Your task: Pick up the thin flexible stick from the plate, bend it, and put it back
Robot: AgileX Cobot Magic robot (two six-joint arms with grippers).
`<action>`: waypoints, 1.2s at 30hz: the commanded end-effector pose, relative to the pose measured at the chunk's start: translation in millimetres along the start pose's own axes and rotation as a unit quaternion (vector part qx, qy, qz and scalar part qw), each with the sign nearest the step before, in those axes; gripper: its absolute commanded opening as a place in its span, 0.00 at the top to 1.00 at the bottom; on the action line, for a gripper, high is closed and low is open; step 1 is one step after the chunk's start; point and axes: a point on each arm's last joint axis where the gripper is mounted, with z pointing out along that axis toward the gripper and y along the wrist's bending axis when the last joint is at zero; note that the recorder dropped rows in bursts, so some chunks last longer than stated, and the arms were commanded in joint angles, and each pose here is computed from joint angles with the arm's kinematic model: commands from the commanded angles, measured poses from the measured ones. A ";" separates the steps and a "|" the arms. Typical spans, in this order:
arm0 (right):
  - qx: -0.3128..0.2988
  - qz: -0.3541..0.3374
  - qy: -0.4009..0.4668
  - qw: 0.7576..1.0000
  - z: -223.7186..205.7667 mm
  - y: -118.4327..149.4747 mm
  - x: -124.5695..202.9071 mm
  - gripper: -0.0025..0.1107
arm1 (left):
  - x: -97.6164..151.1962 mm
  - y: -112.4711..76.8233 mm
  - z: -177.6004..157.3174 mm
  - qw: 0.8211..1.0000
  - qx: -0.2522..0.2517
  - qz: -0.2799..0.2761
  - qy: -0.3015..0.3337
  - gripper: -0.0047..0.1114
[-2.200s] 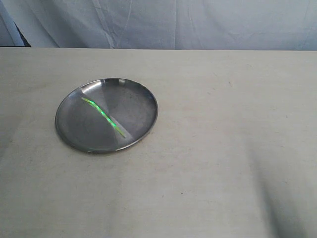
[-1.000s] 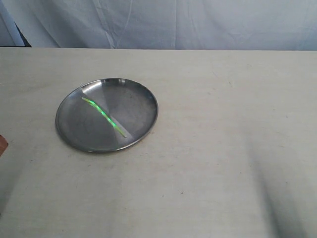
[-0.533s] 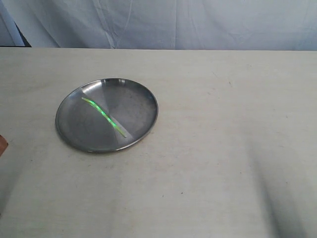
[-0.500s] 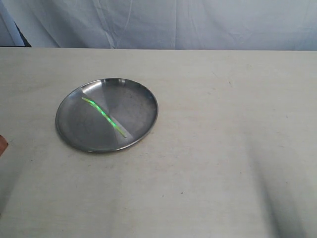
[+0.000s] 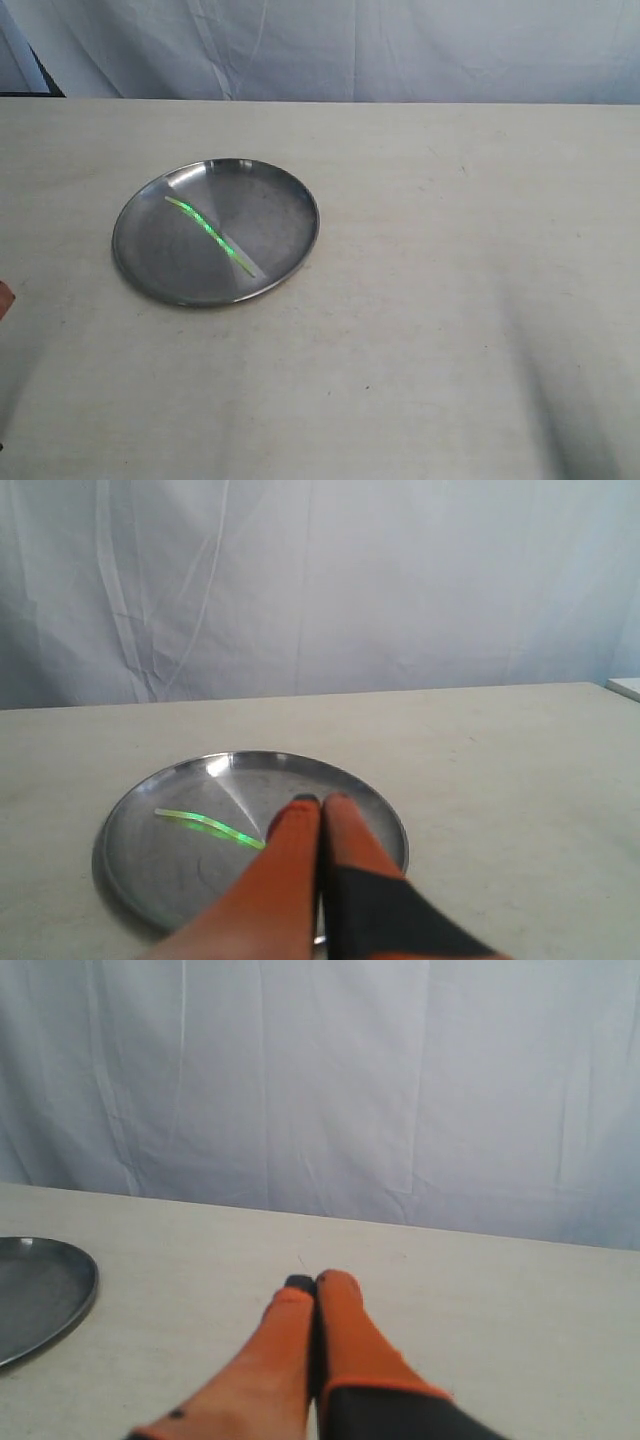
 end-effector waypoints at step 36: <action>0.003 0.000 -0.004 1.000 -0.3 -0.3 0.0 0.98 | -0.2 2.8 -0.2 0.999 -0.017 0.045 -0.007 0.96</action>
